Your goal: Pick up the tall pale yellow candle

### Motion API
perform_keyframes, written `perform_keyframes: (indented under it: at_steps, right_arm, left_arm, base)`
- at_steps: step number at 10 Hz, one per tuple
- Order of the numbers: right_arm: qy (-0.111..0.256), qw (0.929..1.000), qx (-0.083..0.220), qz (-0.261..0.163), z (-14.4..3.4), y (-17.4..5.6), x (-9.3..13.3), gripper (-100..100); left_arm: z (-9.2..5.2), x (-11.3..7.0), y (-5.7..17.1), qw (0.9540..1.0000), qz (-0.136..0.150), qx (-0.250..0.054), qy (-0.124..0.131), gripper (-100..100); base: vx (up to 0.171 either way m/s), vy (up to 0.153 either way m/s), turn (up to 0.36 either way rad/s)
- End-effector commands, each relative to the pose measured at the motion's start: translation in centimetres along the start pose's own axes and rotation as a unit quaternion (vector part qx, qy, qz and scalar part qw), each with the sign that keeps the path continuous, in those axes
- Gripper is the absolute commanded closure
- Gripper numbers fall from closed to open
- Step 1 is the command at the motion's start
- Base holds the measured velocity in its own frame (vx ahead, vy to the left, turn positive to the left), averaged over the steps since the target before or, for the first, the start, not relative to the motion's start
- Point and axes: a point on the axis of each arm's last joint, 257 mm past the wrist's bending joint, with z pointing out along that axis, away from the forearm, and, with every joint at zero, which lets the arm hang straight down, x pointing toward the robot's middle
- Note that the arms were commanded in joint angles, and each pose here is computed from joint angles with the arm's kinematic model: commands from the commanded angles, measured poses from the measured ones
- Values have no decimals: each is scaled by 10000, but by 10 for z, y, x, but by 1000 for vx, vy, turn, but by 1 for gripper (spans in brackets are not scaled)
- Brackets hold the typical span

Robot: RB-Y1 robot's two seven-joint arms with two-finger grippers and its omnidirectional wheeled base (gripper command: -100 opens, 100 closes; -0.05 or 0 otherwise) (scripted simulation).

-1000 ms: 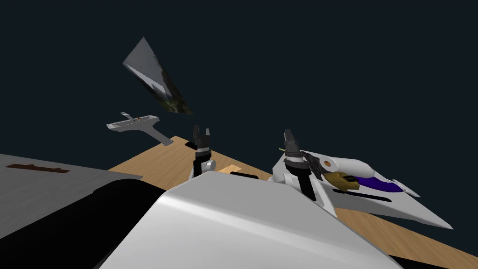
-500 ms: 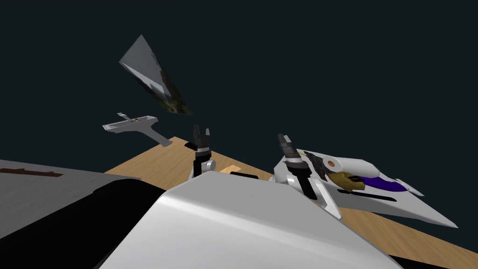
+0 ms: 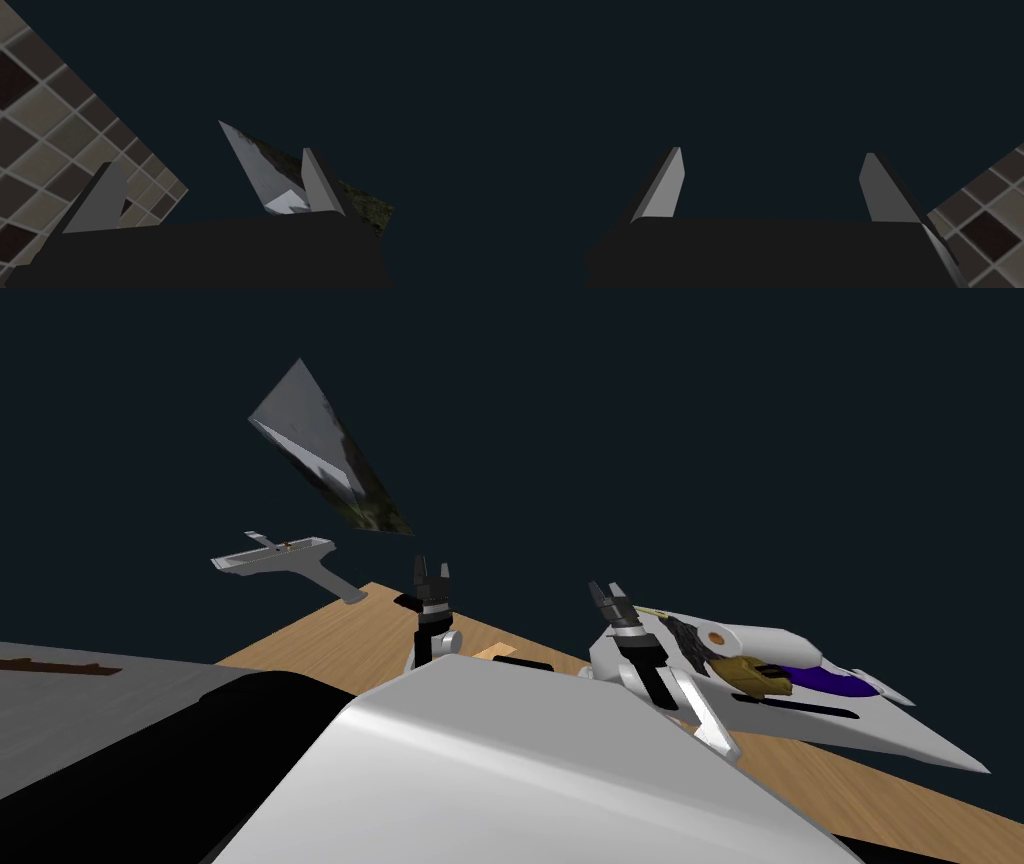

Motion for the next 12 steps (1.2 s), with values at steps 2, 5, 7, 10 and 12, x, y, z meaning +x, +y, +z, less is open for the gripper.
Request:
perform_keyframes:
  at_steps: [2,5,7,10,12]
  right_arm:
    - [369,9961,110,-794,-7,-21,21,-100]
    - [749,9849,186,-1550,-16,-43,40,-100]
    - [1134,9672,236,-2259,-26,-67,56,-100]
    - [1550,9407,244,-3009,-39,-95,71,-100]
    - [1775,9226,225,-3418,-46,-109,79,-100]
  left_arm:
    - [0,0,0,10000,0,0,0,0]
    - [0,0,0,10000,0,0,0,0]
    - [0,0,0,10000,0,0,0,0]
    - [0,0,0,10000,0,0,0,0]
    - [0,0,0,10000,0,0,0,0]
  base:
    - [-4,47,-23]
    - [9,70,-25]
    - [17,59,-20]
    - [6,55,-20]
    - [6,47,-13]
